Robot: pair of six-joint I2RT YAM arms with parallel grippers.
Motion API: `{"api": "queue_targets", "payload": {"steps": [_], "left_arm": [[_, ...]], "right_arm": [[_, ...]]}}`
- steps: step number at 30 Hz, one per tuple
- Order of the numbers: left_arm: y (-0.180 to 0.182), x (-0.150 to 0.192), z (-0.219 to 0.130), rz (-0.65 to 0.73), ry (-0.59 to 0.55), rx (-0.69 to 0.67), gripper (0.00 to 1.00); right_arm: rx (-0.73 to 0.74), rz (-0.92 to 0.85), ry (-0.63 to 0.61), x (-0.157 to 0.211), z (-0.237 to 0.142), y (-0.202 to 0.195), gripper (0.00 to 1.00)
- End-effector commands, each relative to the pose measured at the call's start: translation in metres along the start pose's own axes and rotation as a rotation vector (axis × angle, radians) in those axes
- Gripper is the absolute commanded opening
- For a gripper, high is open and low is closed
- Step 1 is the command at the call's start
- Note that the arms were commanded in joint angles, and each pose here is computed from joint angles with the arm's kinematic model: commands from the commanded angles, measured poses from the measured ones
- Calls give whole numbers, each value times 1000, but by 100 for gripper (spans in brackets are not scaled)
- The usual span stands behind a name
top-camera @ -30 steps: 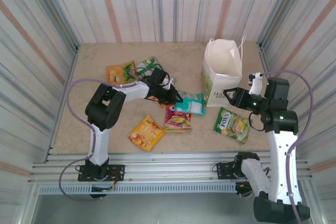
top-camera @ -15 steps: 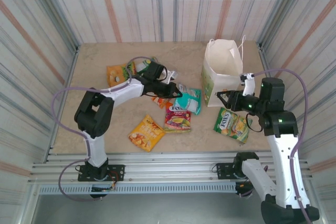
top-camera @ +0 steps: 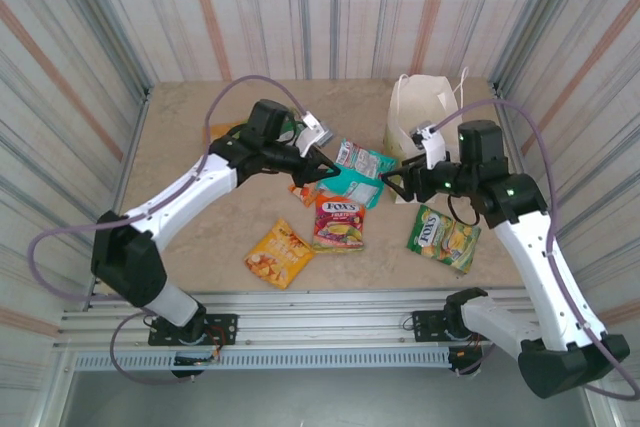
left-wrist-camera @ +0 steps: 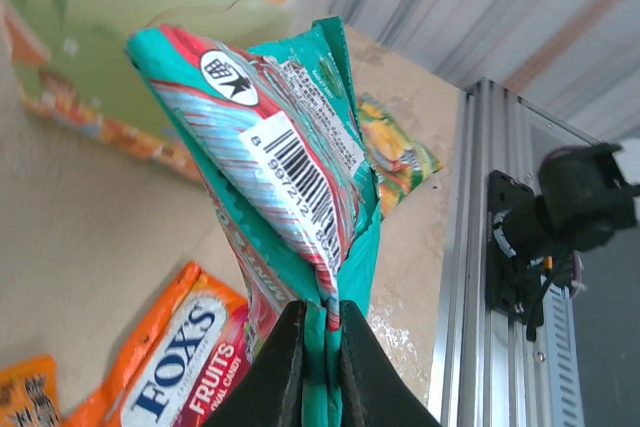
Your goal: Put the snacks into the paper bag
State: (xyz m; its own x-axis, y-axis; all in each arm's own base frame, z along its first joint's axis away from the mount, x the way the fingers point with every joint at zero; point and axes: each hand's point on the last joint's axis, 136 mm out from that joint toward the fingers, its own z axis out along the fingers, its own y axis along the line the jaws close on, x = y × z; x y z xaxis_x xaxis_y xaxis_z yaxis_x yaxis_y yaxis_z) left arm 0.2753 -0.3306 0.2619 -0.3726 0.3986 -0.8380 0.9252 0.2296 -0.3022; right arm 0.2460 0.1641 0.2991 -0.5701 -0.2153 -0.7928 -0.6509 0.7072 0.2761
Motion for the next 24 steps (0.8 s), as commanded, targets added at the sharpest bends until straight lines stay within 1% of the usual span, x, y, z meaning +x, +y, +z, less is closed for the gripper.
{"api": "queue_targets", "payload": {"steps": [1, 6, 12, 15, 19, 21, 22, 24], "left_arm": [[-32, -17, -22, 252, -78, 73, 1], [-46, -24, -29, 354, -90, 103, 2], [-42, -29, -32, 388, -79, 69, 2], [-41, -33, -32, 395, -84, 60, 2], [-46, -39, -34, 409, -103, 86, 2], [-47, -41, -34, 411, -109, 89, 2], [-47, -42, -34, 409, -114, 90, 2], [-44, -47, -33, 400, -123, 82, 2]], "right_arm": [[-20, -141, 2, -16, 5, 3, 75], [-111, -166, 60, -24, 17, 10, 77], [-255, -130, 126, -17, 27, 24, 77], [-313, -110, 137, -13, 30, 31, 76], [-317, -92, 170, -4, 37, 30, 75], [-326, -85, 177, -2, 39, 31, 73], [-331, -79, 179, -2, 40, 31, 71], [-344, -71, 184, 0, 40, 32, 60]]}}
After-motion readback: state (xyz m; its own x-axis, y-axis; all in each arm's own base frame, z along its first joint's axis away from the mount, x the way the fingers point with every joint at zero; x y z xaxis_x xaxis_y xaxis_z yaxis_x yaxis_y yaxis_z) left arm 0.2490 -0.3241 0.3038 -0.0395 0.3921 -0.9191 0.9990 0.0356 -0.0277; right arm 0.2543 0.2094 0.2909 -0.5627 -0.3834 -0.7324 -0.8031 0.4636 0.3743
